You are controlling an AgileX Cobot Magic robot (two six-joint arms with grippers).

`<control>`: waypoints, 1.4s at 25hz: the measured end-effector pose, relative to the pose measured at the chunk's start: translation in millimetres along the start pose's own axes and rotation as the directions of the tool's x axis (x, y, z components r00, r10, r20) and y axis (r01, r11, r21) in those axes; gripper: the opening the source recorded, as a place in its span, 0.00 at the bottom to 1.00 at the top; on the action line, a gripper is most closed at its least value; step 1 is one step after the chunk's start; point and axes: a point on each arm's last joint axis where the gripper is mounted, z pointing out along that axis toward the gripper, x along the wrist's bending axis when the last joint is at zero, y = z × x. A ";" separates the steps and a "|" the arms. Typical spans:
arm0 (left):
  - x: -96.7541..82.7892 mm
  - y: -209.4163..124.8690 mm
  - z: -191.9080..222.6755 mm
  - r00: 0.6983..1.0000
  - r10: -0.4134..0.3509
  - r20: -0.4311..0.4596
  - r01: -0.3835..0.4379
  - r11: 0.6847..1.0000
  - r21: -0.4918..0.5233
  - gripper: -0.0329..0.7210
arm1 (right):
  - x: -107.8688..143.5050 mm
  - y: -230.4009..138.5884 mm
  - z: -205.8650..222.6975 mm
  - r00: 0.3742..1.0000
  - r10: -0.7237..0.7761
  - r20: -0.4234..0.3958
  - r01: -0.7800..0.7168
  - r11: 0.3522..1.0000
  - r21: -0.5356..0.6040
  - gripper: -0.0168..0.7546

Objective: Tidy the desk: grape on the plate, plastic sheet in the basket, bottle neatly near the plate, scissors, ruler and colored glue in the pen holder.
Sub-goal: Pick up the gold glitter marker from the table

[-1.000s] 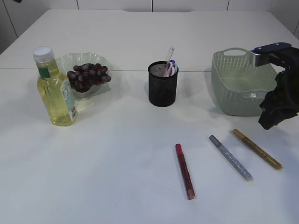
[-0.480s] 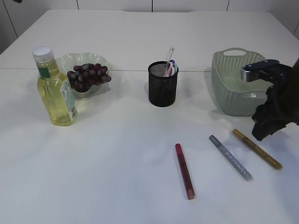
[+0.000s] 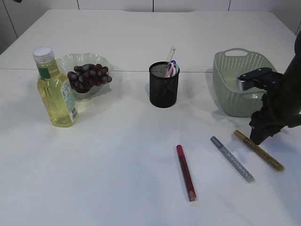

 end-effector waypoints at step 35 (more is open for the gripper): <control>0.0 0.0 0.0 1.000 0.000 0.000 0.000 1.000 0.000 0.36 | -5.8 3.1 39.3 0.999 0.011 -0.041 -0.008 0.997 0.073 0.58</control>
